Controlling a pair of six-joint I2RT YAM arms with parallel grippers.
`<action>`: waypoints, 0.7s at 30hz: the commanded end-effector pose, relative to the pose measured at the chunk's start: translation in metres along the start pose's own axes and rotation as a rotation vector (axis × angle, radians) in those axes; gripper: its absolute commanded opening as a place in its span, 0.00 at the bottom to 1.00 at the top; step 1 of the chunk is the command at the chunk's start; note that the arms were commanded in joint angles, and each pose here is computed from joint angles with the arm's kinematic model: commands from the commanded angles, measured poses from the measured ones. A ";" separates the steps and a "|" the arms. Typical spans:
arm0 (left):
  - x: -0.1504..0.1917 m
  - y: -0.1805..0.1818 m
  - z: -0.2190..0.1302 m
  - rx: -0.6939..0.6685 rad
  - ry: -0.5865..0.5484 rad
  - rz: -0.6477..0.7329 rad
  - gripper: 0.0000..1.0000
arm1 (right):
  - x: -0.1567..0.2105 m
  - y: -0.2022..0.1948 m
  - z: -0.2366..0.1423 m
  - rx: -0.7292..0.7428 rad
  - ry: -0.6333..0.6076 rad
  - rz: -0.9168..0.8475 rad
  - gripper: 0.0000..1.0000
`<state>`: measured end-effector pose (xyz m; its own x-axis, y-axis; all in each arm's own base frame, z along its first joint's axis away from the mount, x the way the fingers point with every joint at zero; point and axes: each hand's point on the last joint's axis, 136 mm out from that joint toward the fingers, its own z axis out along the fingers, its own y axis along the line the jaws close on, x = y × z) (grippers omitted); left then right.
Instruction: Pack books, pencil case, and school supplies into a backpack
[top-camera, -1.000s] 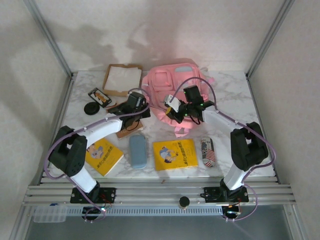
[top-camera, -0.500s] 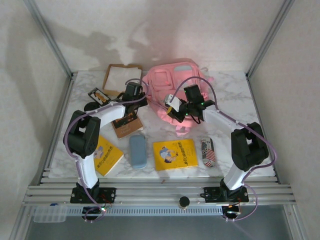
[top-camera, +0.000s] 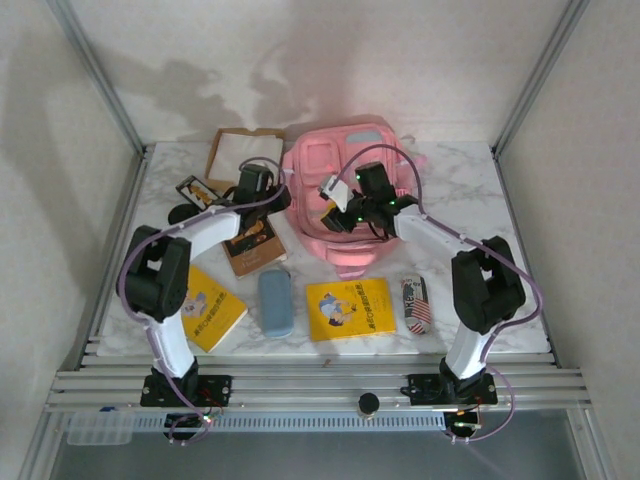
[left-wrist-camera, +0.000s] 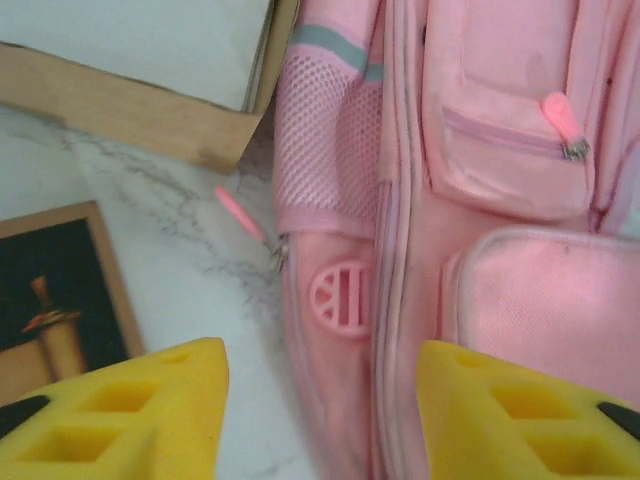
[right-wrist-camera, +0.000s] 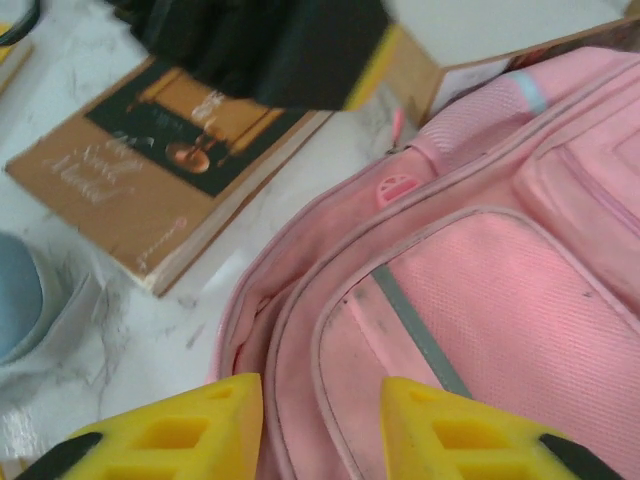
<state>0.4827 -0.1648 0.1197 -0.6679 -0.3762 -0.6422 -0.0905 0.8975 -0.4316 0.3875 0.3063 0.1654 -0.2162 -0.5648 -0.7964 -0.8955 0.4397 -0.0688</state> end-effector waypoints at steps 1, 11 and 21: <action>-0.006 -0.005 -0.036 0.050 -0.029 -0.052 0.61 | -0.037 -0.003 -0.036 0.047 -0.115 0.135 0.41; 0.105 -0.050 -0.126 0.224 0.103 -0.241 0.76 | 0.023 0.005 -0.108 0.208 -0.037 0.724 0.78; 0.236 -0.087 -0.196 0.326 0.280 -0.505 0.81 | 0.125 0.048 -0.105 0.246 0.187 1.027 0.85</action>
<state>0.1947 -0.2842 0.1225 -0.8436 -0.4746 -0.2512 -0.1098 0.6104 -0.7844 0.2900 0.1979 0.1466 -0.8479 -0.0044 -0.5301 -0.2840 0.8481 0.4473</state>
